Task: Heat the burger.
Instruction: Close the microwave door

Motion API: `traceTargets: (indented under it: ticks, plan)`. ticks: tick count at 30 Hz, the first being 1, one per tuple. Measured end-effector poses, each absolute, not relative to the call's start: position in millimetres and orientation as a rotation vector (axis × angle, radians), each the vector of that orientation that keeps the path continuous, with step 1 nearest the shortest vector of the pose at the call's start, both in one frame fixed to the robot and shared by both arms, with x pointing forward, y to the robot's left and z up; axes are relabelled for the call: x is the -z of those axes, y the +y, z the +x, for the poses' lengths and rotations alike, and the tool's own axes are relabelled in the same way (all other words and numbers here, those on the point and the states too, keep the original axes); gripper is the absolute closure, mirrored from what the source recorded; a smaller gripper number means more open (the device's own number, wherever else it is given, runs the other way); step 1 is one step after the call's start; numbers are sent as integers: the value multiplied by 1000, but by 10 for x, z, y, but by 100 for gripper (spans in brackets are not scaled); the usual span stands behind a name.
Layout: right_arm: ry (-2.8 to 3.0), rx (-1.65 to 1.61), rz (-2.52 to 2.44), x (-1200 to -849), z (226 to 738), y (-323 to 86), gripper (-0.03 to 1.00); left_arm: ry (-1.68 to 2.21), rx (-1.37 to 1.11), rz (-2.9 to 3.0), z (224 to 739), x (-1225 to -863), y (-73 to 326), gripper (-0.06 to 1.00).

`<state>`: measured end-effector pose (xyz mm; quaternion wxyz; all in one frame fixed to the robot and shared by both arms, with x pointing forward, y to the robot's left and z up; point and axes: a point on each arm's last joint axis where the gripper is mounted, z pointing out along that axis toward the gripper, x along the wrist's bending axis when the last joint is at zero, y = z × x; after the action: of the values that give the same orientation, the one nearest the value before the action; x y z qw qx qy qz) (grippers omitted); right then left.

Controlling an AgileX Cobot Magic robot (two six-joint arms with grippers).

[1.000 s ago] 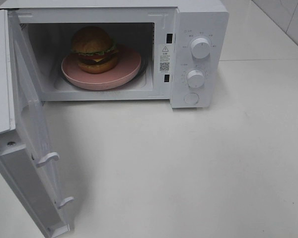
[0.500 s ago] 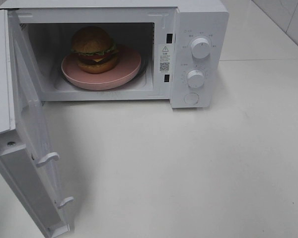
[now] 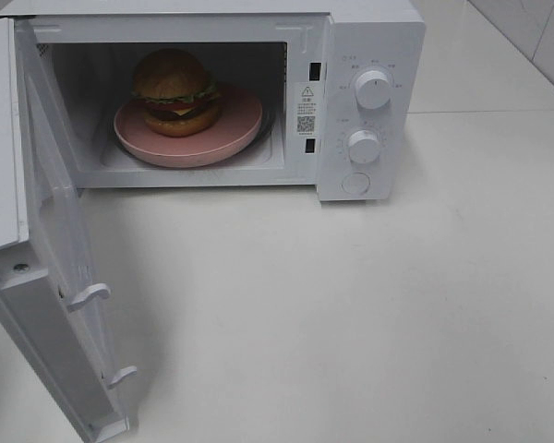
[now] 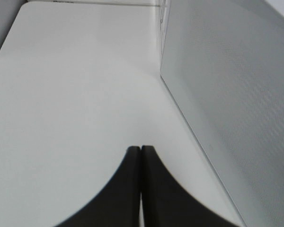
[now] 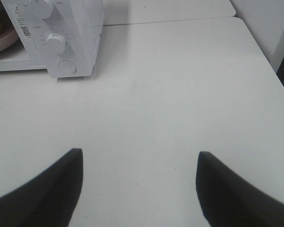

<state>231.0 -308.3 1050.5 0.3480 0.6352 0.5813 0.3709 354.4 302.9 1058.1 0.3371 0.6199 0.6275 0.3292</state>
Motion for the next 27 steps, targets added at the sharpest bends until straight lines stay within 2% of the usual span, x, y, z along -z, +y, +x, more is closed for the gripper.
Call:
traceTargets:
  ticks: [5, 15, 27]
  plan:
    - [1507, -962, 1647, -10505, 2310, -3083, 33, 1603, -910, 1566, 3675, -10500, 3046, 94]
    - [1507, -962, 1647, -10505, 2310, -3083, 33, 1512, -1056, 1408, 3886, -10085, 3095, 94]
    - [1507, -962, 1647, -10505, 2310, -3083, 33, 1454, -1113, 1373, 4219, -9917, 3116, 94]
